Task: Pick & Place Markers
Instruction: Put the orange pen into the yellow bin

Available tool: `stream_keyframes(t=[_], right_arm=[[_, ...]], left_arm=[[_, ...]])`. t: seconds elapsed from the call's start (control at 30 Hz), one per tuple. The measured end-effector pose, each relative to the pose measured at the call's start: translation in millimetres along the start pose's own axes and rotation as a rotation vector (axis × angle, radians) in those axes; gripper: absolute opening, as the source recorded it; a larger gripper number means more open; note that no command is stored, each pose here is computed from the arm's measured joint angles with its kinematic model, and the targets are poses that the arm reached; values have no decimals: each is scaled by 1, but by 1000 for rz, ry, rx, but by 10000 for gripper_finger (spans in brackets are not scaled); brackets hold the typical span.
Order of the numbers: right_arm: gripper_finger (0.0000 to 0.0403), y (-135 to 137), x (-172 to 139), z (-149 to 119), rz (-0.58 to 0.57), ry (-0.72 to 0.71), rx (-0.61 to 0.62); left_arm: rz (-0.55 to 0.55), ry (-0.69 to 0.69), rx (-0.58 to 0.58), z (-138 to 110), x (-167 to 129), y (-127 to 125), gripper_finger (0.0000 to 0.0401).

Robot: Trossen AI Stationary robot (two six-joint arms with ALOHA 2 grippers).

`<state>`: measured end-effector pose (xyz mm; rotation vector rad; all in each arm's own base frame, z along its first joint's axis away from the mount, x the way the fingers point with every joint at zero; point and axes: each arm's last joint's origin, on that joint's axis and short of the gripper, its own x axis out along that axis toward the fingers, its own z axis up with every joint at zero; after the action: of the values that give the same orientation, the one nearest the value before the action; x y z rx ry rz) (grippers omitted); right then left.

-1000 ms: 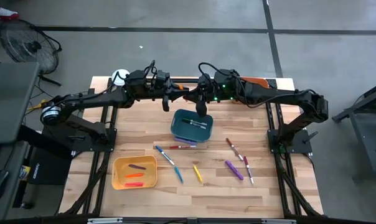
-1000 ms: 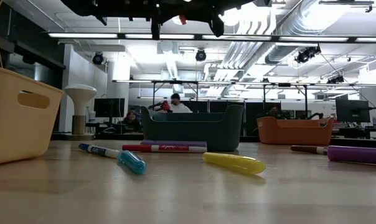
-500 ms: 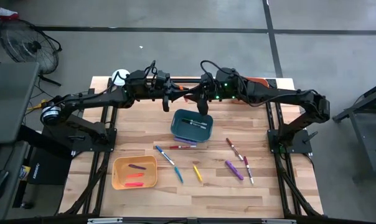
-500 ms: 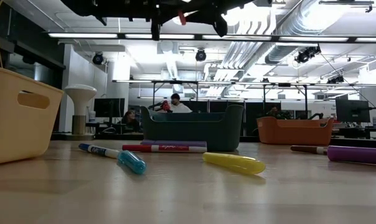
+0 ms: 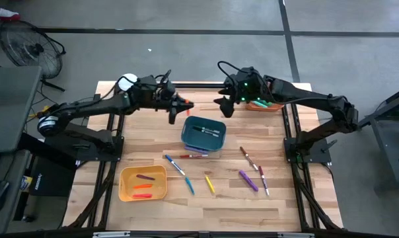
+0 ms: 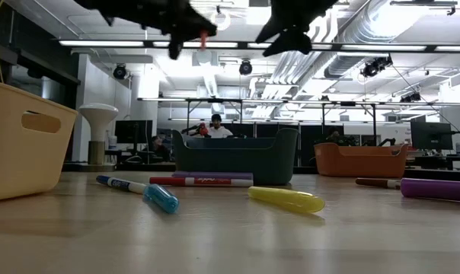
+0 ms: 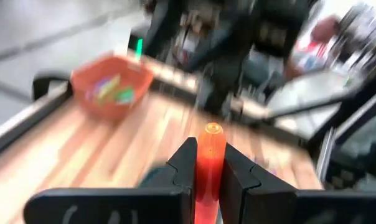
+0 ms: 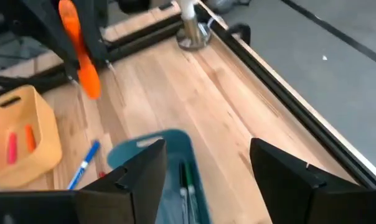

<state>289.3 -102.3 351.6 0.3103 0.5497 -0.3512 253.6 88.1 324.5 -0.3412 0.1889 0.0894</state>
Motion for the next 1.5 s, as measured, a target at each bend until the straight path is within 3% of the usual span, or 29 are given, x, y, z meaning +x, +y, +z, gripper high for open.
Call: stream_keyframes(t=[0.2,0.47,0.87,1.17,1.5], right_arm=[[222,-4,-7,-7,-38,72,-20],[222,-5,-7,-7,-69,67,-22],[222,-6,-7,-7,-82,61,65],[222,-5,-7,-7,-77,62,90],[222,-5,-7,-7,-79,62,63]], left_arm=[[43,231,-44,-15,-41,-10,28],[-9,488,-93,-38,-79,-34,28],[-46,926,-59,-82,-96,-77,28],[-91,1048,-63,-96,-106,-102,28],[-76,1234,3,-127,-91,-133,28]])
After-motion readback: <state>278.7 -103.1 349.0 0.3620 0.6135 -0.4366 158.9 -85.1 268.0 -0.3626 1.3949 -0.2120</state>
